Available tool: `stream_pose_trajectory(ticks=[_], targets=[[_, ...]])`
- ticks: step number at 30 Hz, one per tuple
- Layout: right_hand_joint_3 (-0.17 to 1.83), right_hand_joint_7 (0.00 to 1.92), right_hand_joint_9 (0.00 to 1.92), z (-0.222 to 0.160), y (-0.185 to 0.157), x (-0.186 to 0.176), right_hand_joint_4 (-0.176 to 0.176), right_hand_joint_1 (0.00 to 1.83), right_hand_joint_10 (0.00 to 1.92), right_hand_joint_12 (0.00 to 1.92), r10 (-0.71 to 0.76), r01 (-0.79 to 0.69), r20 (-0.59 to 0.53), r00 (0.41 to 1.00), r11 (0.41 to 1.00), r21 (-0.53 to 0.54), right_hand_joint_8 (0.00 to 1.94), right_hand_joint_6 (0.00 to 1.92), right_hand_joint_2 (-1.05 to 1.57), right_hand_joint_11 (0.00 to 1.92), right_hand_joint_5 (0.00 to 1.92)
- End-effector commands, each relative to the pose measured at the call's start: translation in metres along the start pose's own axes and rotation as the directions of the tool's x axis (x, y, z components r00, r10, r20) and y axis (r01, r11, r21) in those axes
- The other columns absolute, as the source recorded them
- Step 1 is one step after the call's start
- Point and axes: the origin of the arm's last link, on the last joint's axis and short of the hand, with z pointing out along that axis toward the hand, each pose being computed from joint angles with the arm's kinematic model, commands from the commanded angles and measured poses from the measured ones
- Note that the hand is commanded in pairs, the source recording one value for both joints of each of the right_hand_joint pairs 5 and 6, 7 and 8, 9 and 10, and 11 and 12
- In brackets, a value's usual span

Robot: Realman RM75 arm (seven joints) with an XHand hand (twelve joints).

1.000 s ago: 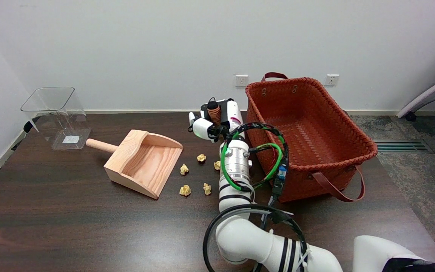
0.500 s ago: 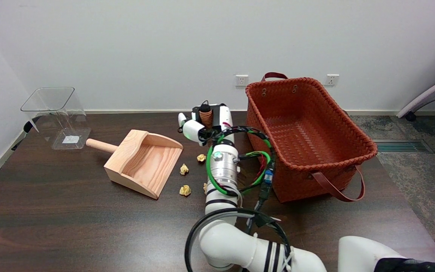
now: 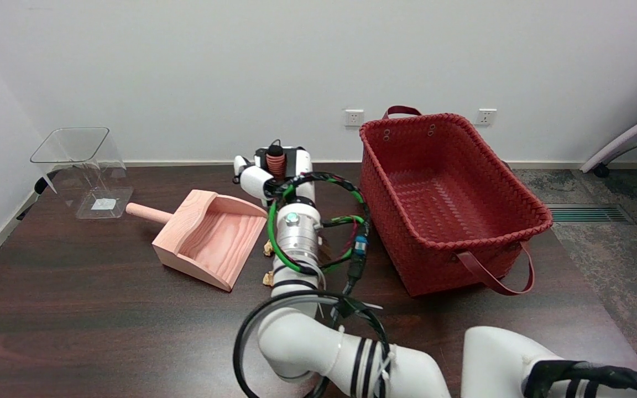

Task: Sweep the yellow paper ball into the dustpan.

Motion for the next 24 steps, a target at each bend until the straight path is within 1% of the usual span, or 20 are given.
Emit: stream_pose_trajectory(ticks=[1,9,16,20,24], targets=[[0.47,1.92,1.92,0.022,-0.009,-0.039,0.000,1.12,1.92,1.92,0.160,-0.158,0.046,0.986,0.987,-0.031,1.92,1.92,1.53,1.92,1.92],[0.49,1.92,1.92,0.032,-0.007,-0.047,0.000,1.11,1.92,1.92,0.243,-0.238,0.086,0.966,0.969,-0.063,1.92,1.92,1.54,1.92,1.92],[0.46,1.92,1.92,0.032,-0.009,-0.047,0.000,1.12,1.92,1.92,0.309,-0.303,0.096,0.946,0.950,-0.068,1.92,1.92,1.52,1.92,1.92],[0.44,1.92,1.92,0.033,-0.008,-0.048,0.000,1.12,1.92,1.92,0.379,-0.370,0.116,0.918,0.924,-0.093,1.92,1.92,1.51,1.92,1.92],[0.45,1.92,1.92,0.033,-0.008,-0.047,0.000,1.14,1.92,1.92,0.406,-0.396,0.123,0.906,0.913,-0.099,1.92,1.92,1.49,1.92,1.92]])
